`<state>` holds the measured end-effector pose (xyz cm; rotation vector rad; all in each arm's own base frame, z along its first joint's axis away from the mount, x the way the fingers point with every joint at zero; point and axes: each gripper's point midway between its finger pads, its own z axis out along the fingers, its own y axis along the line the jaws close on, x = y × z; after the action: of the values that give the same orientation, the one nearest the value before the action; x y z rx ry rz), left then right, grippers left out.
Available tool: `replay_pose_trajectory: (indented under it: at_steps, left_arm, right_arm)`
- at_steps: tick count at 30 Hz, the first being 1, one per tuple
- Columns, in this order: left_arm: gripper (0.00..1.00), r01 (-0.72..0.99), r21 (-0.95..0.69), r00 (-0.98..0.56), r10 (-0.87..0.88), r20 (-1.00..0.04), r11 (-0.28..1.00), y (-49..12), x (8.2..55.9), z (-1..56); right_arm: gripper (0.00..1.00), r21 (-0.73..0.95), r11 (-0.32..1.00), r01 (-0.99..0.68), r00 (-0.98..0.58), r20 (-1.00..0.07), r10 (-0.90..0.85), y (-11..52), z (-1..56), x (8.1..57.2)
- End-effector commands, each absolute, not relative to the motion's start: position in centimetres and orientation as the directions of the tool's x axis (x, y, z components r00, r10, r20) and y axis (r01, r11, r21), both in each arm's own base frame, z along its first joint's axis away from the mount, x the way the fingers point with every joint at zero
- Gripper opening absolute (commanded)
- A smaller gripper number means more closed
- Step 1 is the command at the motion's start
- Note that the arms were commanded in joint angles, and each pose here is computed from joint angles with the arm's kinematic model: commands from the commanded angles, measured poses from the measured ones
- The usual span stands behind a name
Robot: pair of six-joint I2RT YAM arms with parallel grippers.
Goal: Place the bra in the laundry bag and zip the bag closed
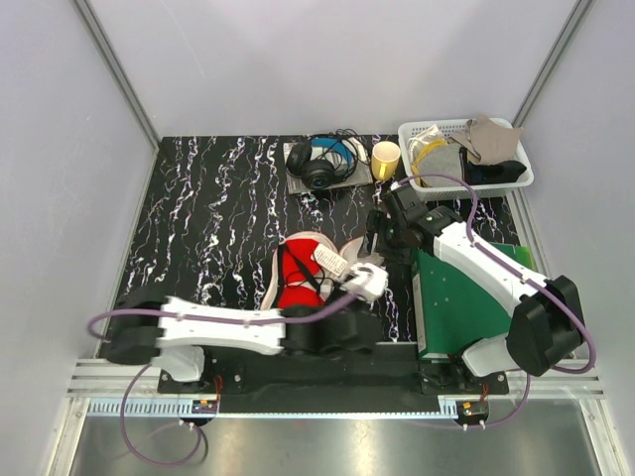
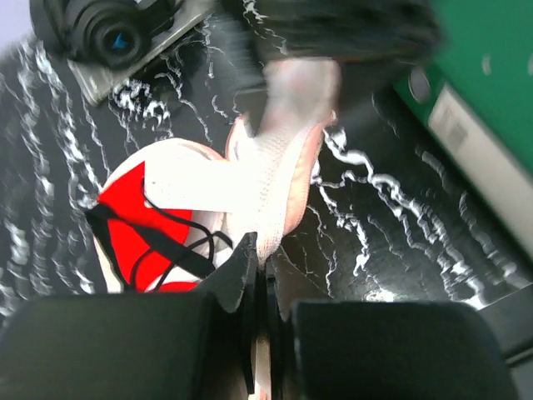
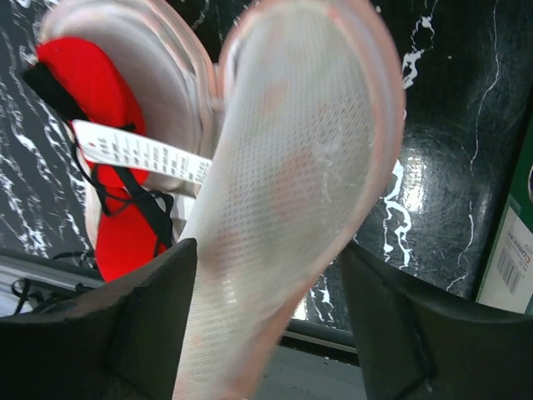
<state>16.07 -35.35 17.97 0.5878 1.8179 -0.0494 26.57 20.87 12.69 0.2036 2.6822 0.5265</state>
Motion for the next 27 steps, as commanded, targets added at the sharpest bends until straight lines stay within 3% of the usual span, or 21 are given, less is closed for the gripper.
replay_pose_trajectory:
  at_steps: [1, 6, 10, 17, 20, 27]
  left_arm:
    - [0.0, 0.366, -0.142, -0.334, -0.013, -0.943, 0.92, -32.6, 16.2, 19.5]
    - [0.0, 0.273, -0.325, -0.366, -0.214, -0.905, 0.906, -28.3, 16.9, 18.9]
    - [0.0, 0.173, -0.415, -0.393, -0.324, -0.861, 0.893, -25.6, 16.9, 16.9]
    - [0.0, 0.007, -0.446, -0.409, -0.405, -0.818, 0.895, -20.7, 16.5, 13.3]
    - [0.0, -0.021, -0.451, -0.41, -0.419, -0.81, 0.892, -19.7, 16.4, 12.6]
    - [0.0, -0.087, -0.474, -0.424, -0.463, -0.778, 0.876, -17.7, 16.0, 10.6]
  right_arm:
    - [0.8, 0.435, 0.9, -0.029, -0.86, -0.469, 0.199, 21.4, 17.5, 27.8]
    - [0.87, 0.432, 0.901, -0.029, -0.821, -0.525, 0.225, 20.6, 19.2, 28.0]
    - [0.89, 0.425, 0.905, -0.023, -0.836, -0.504, 0.215, 20.4, 17.3, 27.5]
    - [0.91, 0.639, 0.762, -0.108, -0.893, -0.4, 0.209, 25.8, 13.7, 27.0]
    - [1.0, 0.706, 0.7, -0.106, -0.907, -0.358, 0.223, 27.4, 12.8, 27.0]
    - [1.0, 0.724, 0.689, -0.035, -0.905, -0.316, 0.286, 29.7, 11.9, 27.8]
